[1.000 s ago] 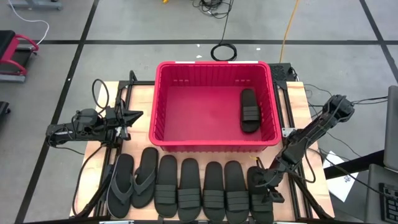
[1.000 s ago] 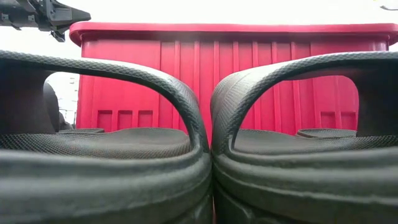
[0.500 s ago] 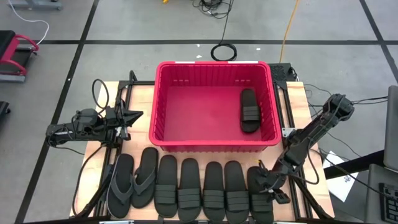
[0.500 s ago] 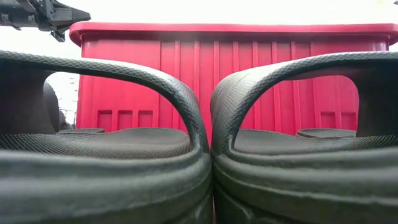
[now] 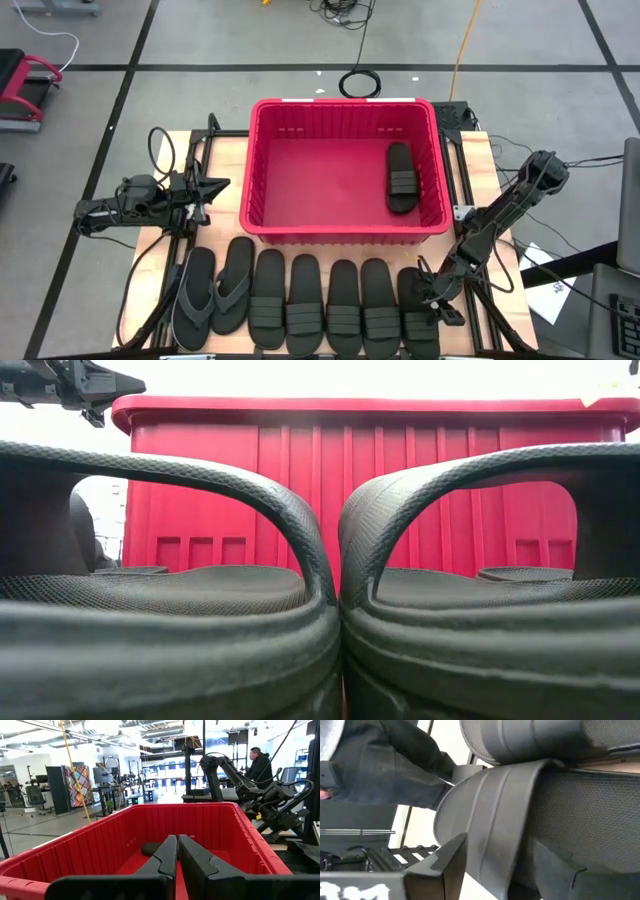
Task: Pick and place slides into bin
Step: Put the black slide into the red container
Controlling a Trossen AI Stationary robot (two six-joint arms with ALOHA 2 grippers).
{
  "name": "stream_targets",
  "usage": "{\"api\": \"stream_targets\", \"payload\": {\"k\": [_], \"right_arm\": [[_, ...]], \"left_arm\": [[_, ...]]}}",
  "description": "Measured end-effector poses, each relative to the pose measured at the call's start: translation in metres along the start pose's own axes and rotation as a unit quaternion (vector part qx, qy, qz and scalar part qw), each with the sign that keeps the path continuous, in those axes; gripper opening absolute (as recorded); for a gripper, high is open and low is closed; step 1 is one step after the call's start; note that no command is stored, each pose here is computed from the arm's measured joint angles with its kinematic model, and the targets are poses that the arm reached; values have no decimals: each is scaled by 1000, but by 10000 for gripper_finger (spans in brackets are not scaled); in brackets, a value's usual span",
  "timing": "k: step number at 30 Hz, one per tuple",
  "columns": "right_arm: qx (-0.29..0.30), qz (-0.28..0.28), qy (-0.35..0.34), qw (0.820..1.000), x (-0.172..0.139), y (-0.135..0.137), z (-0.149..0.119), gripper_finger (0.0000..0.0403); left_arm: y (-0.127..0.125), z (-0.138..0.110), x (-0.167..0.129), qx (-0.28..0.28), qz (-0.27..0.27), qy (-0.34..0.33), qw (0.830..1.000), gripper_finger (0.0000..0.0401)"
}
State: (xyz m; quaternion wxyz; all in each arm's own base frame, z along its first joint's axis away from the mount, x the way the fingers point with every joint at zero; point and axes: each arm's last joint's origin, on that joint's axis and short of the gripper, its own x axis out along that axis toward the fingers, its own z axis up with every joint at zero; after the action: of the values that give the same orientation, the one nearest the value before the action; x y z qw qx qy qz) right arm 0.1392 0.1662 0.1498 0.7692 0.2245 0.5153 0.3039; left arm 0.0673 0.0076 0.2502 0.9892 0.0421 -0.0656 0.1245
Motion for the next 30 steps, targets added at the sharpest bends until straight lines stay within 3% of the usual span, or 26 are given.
{"api": "stream_targets", "payload": {"k": [4,8,10,14,22,27,30], "right_arm": [[-4,8,-5,1000,0,1,1,146],[-13,28,-22,999,0,5,4,46],[-14,35,-25,999,0,6,5,14],[-4,48,-33,998,0,8,7,11],[-33,177,-45,983,-8,36,24,4],[-88,248,-46,964,-21,69,46,3],[-114,250,-47,960,-28,82,59,3]], "left_arm": [[0,0,0,0,0,0,1000,26],[0,0,0,0,0,0,1000,26],[0,0,0,0,0,0,1000,26],[0,0,0,0,0,0,1000,26],[0,0,0,0,0,0,1000,26],[0,0,0,0,0,0,1000,26],[0,0,0,0,0,0,1000,26]]}}
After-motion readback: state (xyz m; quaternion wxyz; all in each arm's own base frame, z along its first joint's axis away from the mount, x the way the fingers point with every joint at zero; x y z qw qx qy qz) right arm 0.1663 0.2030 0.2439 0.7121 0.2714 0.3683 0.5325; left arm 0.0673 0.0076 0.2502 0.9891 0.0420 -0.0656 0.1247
